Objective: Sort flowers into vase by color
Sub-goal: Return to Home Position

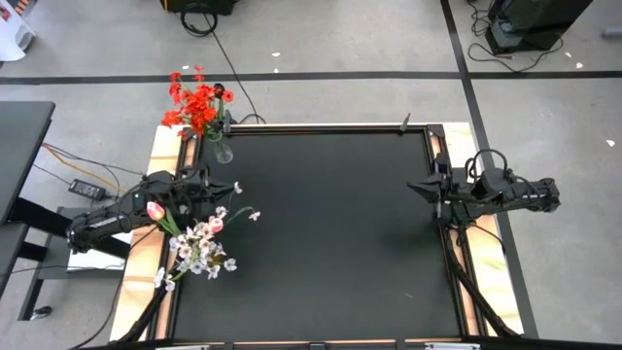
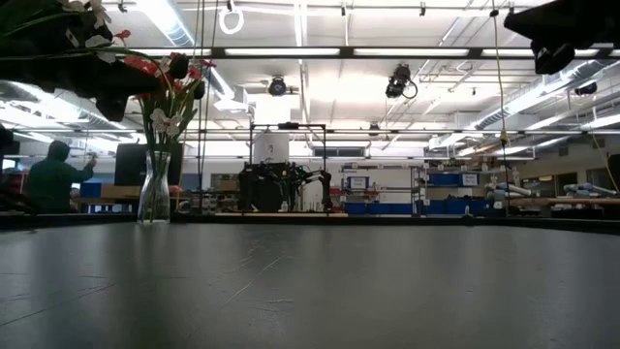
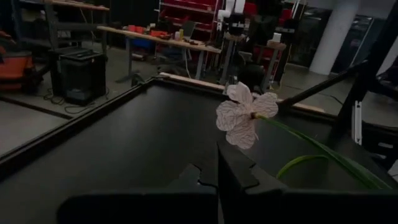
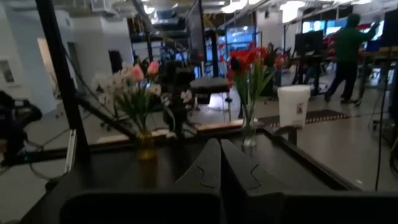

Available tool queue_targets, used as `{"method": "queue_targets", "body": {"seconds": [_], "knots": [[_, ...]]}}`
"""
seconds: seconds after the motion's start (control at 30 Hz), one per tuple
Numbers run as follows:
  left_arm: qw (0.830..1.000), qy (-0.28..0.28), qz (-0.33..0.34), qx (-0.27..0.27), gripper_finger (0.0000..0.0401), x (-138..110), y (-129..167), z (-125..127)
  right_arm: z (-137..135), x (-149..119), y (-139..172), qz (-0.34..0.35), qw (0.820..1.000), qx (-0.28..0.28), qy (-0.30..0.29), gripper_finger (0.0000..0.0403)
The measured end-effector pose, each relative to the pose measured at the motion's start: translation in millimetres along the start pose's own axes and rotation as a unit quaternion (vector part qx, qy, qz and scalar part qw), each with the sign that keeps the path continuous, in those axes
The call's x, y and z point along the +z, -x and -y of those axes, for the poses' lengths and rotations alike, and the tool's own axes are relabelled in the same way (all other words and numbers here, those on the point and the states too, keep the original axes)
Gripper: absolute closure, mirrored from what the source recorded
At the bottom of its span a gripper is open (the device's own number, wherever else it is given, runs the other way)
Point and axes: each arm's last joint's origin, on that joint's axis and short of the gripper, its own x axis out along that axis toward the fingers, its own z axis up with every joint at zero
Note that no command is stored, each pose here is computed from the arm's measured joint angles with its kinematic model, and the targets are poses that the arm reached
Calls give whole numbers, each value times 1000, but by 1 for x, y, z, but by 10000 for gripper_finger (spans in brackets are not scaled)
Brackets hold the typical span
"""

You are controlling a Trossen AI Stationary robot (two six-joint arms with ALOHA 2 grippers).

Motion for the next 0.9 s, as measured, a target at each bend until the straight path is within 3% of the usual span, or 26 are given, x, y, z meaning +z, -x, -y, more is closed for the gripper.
{"method": "queue_targets", "body": {"seconds": [0.13, 0.33, 0.9], "knots": [[1000, 4, -1, -1, 401, -7, -3, -1, 1, -6, 4, -21, 1000, 3, -5, 399], [1000, 13, 12, -11, 401, -16, -8, -2, 0, -13, -3, 20, 1000, 9, -13, 399], [997, 52, 32, -39, 401, -33, -16, -1, -3, -68, -20, 53, 996, 39, -62, 399]]}}
